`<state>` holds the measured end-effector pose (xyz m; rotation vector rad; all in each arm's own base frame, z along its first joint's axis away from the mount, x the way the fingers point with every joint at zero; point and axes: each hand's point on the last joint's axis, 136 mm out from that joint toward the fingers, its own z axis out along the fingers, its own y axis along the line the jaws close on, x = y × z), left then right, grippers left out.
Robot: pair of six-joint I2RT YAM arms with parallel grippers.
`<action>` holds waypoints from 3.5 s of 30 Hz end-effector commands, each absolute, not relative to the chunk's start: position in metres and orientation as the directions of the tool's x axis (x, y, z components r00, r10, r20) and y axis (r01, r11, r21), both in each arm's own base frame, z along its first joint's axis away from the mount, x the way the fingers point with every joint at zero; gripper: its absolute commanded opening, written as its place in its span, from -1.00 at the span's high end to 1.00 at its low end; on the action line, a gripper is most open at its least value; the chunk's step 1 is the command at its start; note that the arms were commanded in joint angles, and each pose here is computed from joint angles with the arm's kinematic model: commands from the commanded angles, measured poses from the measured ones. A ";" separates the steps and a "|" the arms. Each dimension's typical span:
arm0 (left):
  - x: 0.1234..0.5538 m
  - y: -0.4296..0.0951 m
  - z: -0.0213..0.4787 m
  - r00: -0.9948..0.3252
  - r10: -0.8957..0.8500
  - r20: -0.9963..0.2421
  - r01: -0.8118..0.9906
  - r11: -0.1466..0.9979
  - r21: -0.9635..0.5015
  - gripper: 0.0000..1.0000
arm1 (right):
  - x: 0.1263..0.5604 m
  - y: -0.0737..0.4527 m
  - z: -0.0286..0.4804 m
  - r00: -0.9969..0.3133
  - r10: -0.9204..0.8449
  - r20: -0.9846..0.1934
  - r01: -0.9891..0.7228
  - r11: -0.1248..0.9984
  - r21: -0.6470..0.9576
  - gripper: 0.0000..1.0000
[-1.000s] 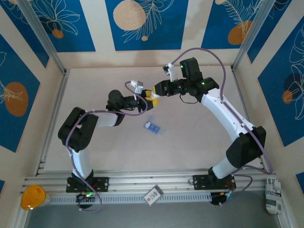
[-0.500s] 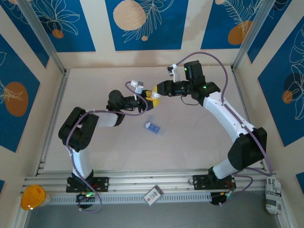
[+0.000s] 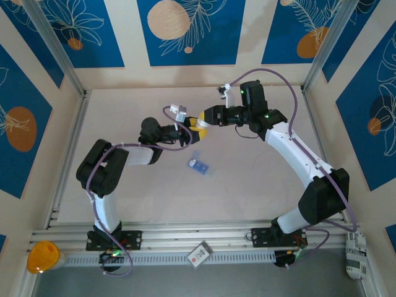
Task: Sort the pills into containers
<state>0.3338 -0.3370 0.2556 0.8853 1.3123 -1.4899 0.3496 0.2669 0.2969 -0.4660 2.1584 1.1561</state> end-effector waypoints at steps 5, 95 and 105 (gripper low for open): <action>0.333 -0.334 0.276 -0.223 -0.216 -0.951 0.974 -0.009 -0.226 1.00 | 0.341 0.264 0.302 -0.691 -0.058 -0.721 -0.620 0.561 0.549 0.37; 0.364 -0.320 0.270 -0.035 -0.194 -0.980 0.917 0.384 -0.109 1.00 | 0.345 0.237 0.325 -0.765 0.249 -0.594 -0.257 0.729 0.635 -0.60; 0.360 -0.315 0.280 -0.019 -0.202 -0.979 0.911 0.400 -0.100 1.00 | 0.343 0.213 0.364 -0.708 0.337 -0.621 -0.182 0.762 0.621 -0.67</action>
